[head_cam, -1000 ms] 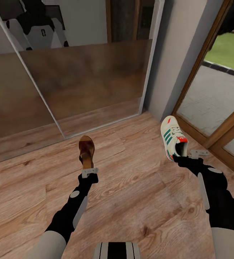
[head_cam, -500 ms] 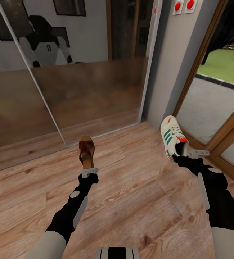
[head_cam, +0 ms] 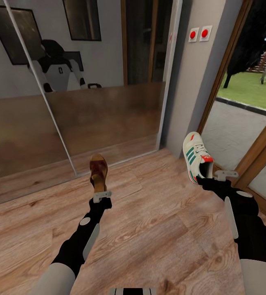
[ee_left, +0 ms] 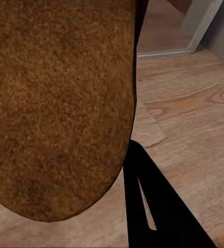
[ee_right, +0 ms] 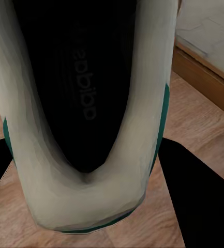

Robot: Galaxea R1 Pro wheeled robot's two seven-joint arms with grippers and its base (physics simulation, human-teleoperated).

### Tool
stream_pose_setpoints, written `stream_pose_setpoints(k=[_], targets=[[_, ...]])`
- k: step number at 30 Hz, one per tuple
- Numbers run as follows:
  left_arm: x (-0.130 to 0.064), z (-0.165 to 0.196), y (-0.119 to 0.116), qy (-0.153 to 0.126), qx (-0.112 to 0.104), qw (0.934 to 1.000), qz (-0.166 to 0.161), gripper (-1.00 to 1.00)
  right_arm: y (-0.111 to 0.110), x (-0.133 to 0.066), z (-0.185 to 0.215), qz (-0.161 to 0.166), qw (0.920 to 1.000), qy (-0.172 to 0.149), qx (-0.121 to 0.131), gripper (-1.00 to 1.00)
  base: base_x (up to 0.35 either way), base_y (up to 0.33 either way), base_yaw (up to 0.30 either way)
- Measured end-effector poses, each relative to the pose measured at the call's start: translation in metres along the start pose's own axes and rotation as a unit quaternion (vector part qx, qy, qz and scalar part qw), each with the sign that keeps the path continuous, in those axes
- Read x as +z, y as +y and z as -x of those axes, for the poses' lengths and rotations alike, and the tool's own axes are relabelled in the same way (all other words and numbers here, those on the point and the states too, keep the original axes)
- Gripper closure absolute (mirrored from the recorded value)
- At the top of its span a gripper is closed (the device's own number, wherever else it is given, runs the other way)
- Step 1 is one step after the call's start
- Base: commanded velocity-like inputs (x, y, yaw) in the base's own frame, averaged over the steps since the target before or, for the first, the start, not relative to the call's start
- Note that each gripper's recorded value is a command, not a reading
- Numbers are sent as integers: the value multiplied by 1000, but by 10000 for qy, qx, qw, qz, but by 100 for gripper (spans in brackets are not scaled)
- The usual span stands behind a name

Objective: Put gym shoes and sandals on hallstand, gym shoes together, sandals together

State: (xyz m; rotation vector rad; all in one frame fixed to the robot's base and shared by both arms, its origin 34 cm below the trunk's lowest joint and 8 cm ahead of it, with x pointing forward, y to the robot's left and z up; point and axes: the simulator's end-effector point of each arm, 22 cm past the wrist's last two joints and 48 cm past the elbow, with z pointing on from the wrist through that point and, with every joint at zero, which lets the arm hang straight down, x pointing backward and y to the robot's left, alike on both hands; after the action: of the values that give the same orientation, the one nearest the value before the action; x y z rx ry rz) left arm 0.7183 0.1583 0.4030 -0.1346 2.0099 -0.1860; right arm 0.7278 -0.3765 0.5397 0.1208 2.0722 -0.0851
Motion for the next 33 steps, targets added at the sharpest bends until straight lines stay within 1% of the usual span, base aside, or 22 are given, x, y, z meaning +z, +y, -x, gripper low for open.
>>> stream_pose_setpoints(k=[5, 12, 33], targets=[[-5, 18, -4, -141, 10, 9999, -25, 100, -1, -10, 16, 3, 9999, -142, 18, 100, 0, 0, 0], [-7, 22, -4, -172, 9, 9998, -30, 100, -1, -12, 20, 1, 9998, -176, 20, 100, 0, 0, 26], [-7, 22, -5, -176, 6, 9998, -31, 100, -2, -12, 20, -5, 9998, -173, 15, 100, 0, 0, 287]])
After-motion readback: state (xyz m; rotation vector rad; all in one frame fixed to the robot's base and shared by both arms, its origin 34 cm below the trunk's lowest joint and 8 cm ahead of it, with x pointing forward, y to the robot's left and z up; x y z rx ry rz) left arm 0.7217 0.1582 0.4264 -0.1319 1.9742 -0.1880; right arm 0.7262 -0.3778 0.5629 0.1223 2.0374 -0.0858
